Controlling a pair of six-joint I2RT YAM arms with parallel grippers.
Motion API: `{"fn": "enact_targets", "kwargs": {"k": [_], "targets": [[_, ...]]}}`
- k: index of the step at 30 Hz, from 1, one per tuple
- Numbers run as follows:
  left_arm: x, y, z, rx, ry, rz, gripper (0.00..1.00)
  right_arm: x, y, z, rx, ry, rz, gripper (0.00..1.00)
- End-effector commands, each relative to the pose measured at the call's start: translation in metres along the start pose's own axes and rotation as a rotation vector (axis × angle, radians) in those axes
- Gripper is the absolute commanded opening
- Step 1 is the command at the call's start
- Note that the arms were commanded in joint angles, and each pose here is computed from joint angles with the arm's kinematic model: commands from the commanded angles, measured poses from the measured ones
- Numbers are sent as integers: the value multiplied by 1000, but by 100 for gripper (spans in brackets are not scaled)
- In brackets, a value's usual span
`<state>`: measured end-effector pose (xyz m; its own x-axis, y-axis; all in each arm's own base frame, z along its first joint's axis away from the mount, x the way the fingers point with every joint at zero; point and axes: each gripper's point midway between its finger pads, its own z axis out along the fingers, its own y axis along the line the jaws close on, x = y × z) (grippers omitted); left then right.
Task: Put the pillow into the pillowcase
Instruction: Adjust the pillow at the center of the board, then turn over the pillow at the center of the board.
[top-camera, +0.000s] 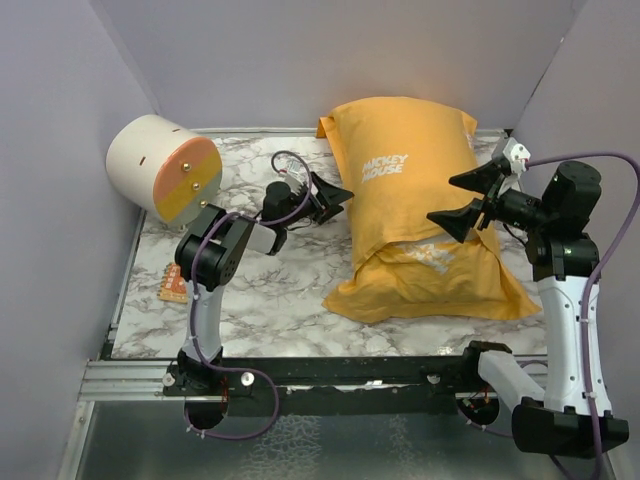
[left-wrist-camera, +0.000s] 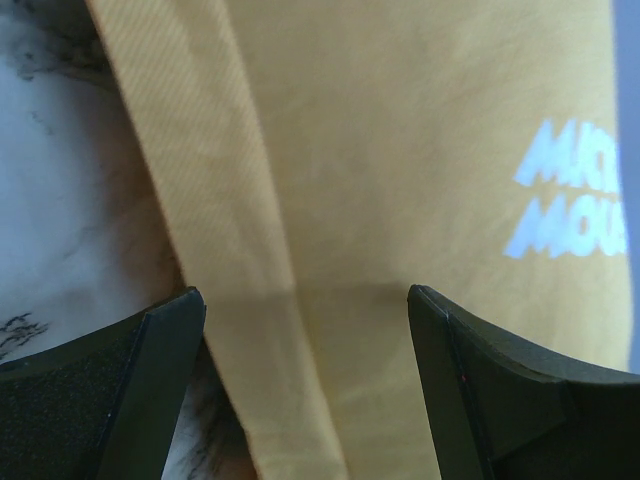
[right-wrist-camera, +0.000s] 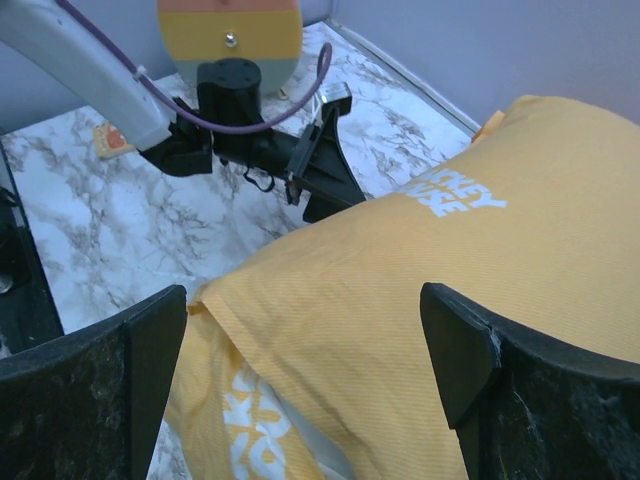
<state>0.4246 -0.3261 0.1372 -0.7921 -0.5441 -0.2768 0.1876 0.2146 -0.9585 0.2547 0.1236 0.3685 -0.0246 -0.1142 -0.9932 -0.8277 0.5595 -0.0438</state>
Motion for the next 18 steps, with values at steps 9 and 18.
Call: {"fn": "enact_targets", "kwargs": {"k": [9, 18], "targets": [[36, -10, 25, 177, -28, -41, 89, 8, -4, 2, -51, -29, 46, 100], [57, -18, 37, 365, -11, -139, 68, 19, -12, 0, -13, -8, 55, 100]]}}
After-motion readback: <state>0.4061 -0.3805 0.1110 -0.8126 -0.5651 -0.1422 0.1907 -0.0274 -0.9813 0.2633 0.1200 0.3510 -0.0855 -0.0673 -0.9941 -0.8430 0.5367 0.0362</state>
